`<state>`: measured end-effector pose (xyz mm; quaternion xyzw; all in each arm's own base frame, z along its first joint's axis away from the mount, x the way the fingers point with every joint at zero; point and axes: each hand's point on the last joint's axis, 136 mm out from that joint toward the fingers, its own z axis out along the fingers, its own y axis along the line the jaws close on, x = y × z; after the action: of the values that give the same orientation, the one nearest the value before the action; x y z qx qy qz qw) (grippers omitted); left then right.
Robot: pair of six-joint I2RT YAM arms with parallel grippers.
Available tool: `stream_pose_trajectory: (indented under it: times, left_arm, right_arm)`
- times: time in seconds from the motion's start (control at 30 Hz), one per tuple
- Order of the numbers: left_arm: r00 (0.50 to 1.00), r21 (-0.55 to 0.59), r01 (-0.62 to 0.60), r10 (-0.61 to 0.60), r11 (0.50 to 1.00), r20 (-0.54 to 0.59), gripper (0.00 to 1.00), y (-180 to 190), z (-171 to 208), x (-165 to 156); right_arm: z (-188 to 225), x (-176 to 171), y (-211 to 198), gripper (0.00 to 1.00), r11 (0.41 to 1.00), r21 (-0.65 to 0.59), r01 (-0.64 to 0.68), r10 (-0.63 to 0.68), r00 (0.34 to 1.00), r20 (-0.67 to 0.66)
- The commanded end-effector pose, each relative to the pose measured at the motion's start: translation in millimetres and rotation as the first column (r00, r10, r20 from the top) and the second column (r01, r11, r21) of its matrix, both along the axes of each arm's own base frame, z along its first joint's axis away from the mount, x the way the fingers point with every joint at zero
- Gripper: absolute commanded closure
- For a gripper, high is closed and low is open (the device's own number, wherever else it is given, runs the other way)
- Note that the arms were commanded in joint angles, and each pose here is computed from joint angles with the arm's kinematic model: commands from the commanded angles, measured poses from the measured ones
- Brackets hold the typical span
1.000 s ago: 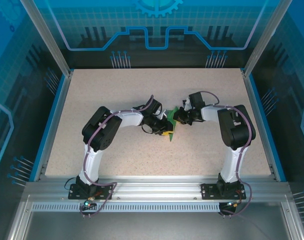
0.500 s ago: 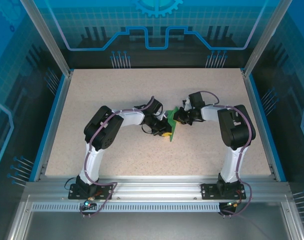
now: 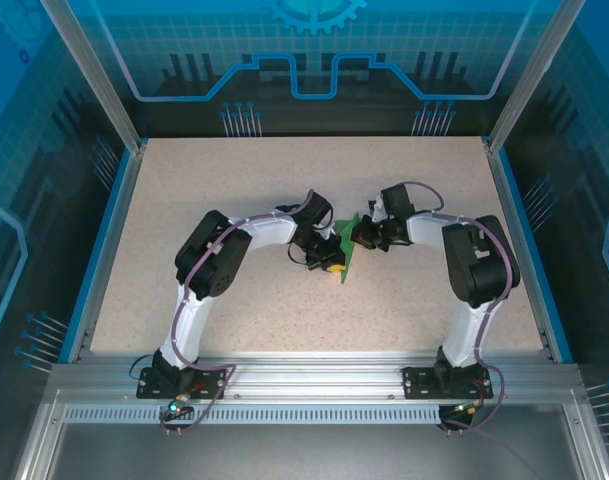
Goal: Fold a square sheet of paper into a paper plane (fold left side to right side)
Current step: Fold the wing for the fifth time at the center of the table.
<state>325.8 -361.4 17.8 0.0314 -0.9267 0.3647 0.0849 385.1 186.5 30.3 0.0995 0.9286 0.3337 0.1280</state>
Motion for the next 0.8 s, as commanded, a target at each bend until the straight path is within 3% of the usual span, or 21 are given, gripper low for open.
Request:
stream_pose_trajectory:
  times: [0.0, 0.27, 0.77]
  left_arm:
    - [0.998, 0.133, 0.002, 0.007, 0.991, -0.064, 1.0, 16, -32, -13]
    - [0.998, 0.149, 0.004, 0.006, 0.989, -0.067, 1.0, 16, -33, -13]
    - [0.998, 0.158, 0.004, 0.007, 0.988, -0.067, 1.0, 17, -33, -15]
  right_arm:
    - [18, -8, -6, 0.95, 1.0, -0.005, -0.007, 0.007, 0.999, 0.035]
    - [27, -26, 1, 0.95, 0.998, 0.054, -0.043, 0.041, 0.998, 0.045]
    - [-10, -21, 23, 0.95, 0.994, 0.054, -0.095, 0.096, 0.995, -0.023]
